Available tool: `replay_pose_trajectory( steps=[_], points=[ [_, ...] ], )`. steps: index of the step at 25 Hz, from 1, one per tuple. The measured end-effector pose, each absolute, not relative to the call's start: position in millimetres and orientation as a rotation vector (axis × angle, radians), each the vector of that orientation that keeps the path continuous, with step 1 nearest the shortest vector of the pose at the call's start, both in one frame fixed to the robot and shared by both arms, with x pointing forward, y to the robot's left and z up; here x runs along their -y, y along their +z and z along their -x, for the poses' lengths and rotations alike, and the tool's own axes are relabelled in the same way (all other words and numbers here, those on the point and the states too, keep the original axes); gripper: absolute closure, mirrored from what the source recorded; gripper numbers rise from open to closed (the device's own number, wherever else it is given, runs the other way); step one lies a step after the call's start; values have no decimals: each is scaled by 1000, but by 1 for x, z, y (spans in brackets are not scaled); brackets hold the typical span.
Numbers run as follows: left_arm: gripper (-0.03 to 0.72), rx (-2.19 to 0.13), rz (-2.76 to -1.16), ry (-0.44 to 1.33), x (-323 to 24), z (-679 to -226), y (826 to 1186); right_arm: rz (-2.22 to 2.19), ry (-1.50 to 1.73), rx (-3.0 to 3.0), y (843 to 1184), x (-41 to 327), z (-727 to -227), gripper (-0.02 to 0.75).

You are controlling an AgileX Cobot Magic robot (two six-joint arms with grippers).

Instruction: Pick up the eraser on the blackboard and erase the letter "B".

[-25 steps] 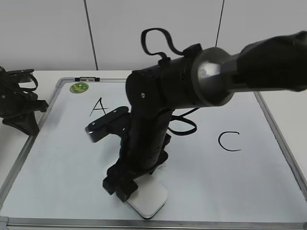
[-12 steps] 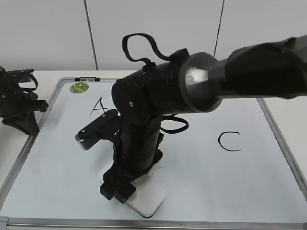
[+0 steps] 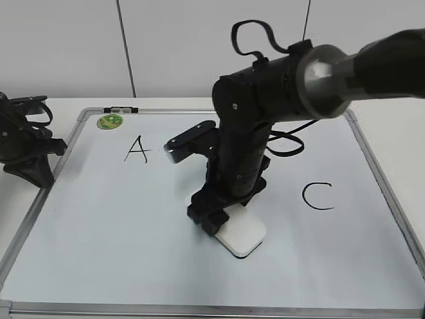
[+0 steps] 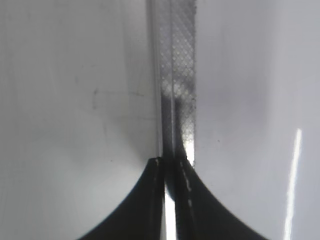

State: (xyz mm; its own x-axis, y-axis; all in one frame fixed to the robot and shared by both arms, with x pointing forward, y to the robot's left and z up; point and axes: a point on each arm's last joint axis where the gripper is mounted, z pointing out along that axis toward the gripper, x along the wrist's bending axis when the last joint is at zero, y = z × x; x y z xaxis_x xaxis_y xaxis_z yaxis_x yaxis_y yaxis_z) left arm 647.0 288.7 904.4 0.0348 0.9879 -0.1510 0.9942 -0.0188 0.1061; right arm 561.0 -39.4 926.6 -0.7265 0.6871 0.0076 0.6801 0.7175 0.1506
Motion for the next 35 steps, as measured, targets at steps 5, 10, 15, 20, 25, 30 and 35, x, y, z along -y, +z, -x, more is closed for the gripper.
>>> replay_pose_trajectory(
  steps=[5, 10, 15, 20, 25, 30, 35],
  points=[
    [677, -2064, -2120, -51, -289, -647, 904, -1214, 181, -2788, 928, 70, -585, 192],
    [675, -2064, -2120, -51, -289, -647, 904, -1223, 137, -2761, 934, 82, -594, 192],
    [674, -2064, -2120, -51, -289, -647, 904, -1197, 176, -2724, 961, 79, -602, 192],
    [673, -2064, -2120, -51, -289, -647, 904, -1193, 215, -2659, 1001, 89, -607, 192],
    [673, -2063, -2122, -50, -289, -647, 904, -1333, 171, -2620, 1008, 125, -618, 192],
    [673, -2063, -2122, -50, -289, -647, 904, -1513, 172, -2546, 1015, 170, -631, 192],
    [673, -2063, -2121, -47, -289, -647, 904, -1744, 182, -2446, 1016, 226, -643, 192]
  ],
)
